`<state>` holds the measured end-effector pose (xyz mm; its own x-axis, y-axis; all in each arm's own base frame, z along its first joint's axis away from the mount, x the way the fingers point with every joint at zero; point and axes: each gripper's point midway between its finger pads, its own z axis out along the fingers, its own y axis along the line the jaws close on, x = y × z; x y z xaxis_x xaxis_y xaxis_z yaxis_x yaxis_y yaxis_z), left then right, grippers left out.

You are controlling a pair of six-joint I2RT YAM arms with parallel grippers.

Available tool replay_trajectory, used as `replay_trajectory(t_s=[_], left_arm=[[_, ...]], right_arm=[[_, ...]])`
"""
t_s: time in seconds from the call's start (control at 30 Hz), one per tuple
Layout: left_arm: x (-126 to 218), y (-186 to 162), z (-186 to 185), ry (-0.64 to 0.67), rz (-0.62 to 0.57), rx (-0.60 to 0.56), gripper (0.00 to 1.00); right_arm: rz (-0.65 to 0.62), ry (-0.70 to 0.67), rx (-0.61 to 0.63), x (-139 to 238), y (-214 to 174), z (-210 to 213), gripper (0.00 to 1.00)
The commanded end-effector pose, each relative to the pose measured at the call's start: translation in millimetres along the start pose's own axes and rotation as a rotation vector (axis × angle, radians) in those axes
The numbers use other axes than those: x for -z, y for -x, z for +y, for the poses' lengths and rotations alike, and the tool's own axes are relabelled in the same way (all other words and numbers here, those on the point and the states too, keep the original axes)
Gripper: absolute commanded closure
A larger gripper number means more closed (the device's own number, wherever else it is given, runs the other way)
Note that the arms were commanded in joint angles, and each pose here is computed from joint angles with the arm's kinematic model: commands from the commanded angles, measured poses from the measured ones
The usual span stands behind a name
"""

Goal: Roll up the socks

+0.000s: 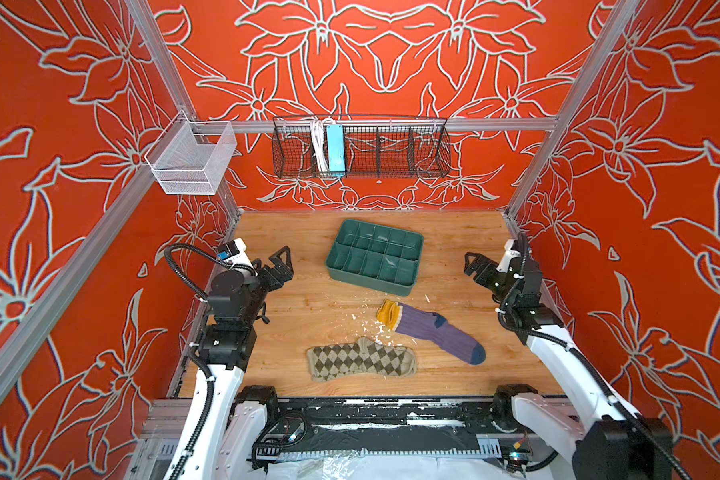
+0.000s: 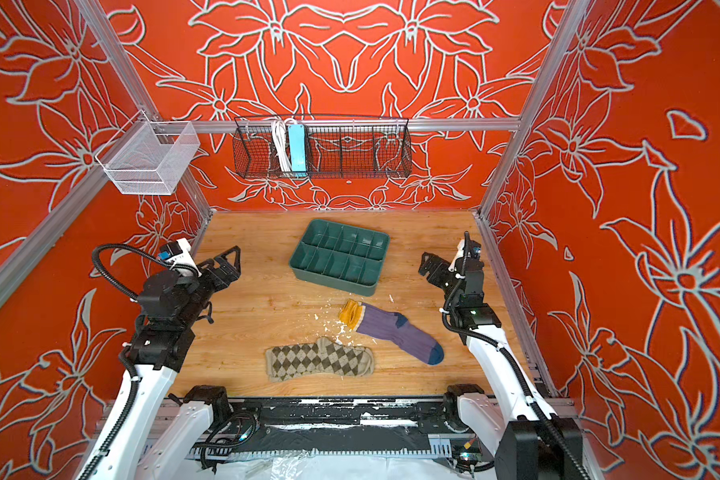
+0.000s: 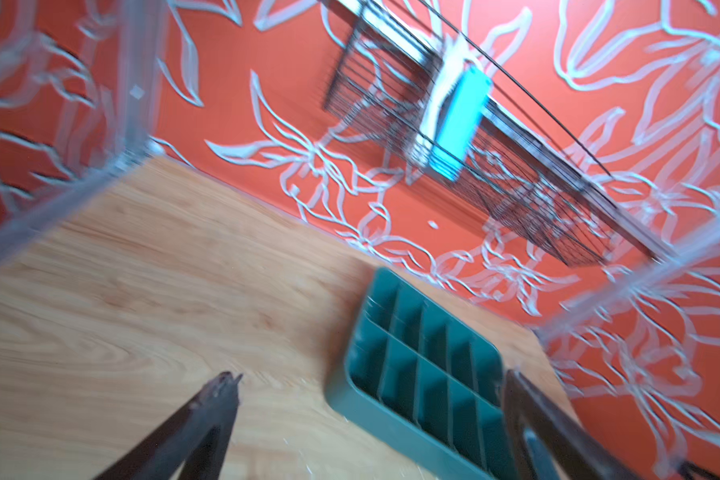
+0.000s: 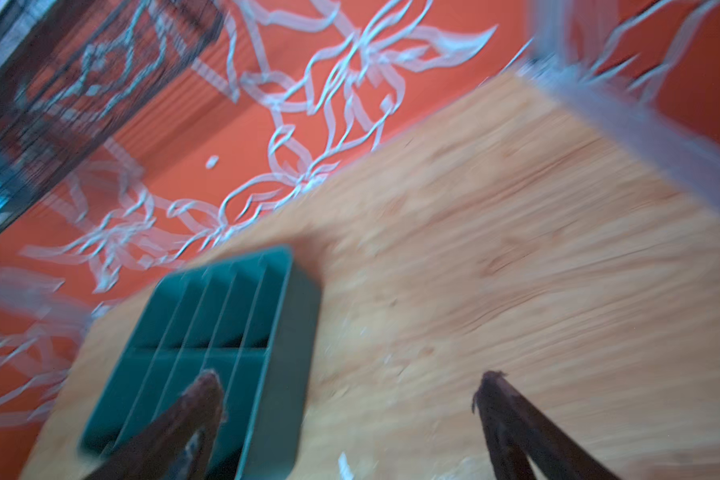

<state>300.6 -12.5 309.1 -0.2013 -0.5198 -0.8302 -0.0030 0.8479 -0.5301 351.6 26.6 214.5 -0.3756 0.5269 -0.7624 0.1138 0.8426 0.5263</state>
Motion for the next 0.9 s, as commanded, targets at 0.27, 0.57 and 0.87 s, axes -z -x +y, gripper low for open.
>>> replay_trajectory(t_s=[0.27,0.57,0.87], left_arm=[[7.3,-87.3,-23.4,-0.089,0.419,0.036,0.03],[0.9,-97.0,-8.2,-0.006,0.452,-0.023,0.03],[0.1,-102.0,-0.2,0.028,0.457,-0.017,0.03]], right_arm=[[0.598,0.152,0.306,-15.7,-103.1,82.1,0.13],[0.725,-0.101,0.359,-84.7,-135.0,63.8,0.31],[0.711,-0.188,0.382,-120.4,-152.8,68.1,0.49]])
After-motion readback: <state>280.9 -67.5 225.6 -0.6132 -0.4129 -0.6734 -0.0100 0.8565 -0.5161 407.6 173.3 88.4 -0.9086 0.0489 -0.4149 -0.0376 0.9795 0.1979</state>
